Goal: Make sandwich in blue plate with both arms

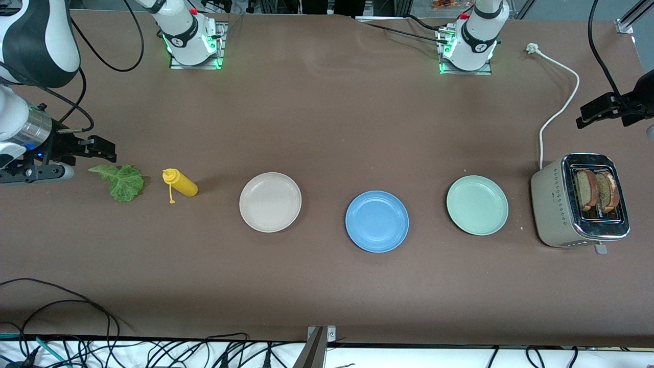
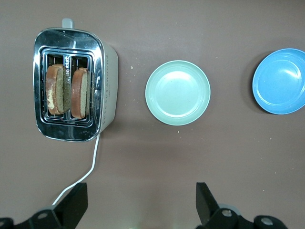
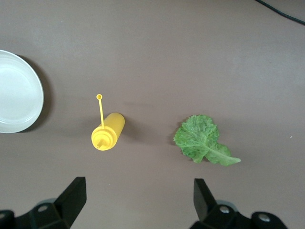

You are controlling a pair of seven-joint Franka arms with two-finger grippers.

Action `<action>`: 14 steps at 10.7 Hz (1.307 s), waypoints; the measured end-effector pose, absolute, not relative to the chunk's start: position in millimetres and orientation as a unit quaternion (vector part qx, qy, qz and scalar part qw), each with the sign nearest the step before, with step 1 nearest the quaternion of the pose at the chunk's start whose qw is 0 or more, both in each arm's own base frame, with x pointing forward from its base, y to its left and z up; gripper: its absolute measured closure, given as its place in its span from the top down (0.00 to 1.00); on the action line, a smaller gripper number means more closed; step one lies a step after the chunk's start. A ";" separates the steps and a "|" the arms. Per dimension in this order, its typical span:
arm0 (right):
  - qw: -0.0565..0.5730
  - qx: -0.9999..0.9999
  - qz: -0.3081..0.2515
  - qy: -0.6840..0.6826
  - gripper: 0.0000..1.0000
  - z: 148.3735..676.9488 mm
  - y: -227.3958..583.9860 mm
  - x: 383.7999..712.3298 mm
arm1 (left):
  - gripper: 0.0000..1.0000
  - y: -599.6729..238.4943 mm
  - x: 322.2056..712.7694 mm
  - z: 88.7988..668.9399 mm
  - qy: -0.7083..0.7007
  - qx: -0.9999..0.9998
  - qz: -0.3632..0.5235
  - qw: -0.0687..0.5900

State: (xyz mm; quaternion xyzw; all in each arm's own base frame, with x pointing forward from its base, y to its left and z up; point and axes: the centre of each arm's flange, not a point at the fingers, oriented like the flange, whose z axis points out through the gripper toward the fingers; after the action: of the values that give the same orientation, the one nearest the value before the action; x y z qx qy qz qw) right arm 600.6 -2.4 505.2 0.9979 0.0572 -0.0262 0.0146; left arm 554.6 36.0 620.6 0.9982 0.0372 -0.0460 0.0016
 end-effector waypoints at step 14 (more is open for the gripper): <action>0.015 0.998 -0.026 0.052 1.00 504.8 -8.8 600.8 | 1.00 36.7 554.6 620.6 0.038 0.998 -0.046 0.002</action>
State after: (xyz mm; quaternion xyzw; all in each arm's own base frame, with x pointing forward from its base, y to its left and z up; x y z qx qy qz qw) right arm 600.8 -8.8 504.8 0.9982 0.0518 -0.0264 0.0152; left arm 554.6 36.7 620.6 0.9982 0.0378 -0.0461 0.0016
